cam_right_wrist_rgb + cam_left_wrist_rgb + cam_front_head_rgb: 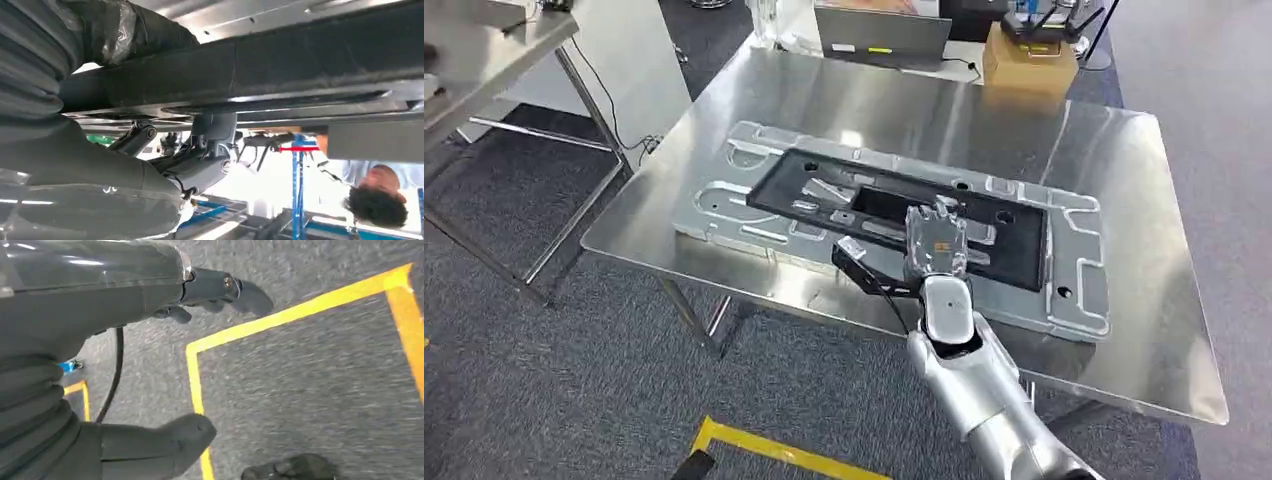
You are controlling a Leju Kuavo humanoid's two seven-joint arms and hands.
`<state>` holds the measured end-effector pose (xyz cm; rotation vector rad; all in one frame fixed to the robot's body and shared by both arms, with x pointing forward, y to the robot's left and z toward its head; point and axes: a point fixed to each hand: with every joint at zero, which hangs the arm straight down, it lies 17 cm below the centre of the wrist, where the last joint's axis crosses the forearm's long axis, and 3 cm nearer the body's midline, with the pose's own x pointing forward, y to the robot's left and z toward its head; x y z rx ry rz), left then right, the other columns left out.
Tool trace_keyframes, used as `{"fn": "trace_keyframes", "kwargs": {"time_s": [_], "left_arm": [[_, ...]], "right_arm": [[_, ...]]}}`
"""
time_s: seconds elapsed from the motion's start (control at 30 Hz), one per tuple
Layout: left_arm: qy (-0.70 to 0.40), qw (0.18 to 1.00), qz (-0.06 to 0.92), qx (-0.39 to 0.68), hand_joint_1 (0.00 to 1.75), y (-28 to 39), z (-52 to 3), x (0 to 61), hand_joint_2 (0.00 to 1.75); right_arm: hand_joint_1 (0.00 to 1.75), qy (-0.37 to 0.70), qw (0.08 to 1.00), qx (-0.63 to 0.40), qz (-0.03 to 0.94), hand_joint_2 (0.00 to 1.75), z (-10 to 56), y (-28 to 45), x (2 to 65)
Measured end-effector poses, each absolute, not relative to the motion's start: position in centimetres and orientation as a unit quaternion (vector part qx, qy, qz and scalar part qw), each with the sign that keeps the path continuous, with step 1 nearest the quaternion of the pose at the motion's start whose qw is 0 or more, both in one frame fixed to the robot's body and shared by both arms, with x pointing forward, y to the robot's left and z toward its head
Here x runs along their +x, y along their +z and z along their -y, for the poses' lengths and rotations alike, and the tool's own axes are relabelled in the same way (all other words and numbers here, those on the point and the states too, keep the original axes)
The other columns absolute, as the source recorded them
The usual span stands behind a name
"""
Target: Take the parts from the cabinet and place them on the table.
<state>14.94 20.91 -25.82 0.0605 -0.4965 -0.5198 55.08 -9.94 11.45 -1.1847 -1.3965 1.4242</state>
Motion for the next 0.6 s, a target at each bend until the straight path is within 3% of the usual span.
{"fn": "trace_keyframes", "kwargs": {"time_s": [0.6], "left_arm": [[-0.253, 0.938, 0.234, 0.035, 0.00, -26.1, -21.5, 14.1, 1.75]], "right_arm": [[1.75, 0.581, 0.435, -0.428, 0.538, 1.75, 10.1, 7.0, 53.5]]}}
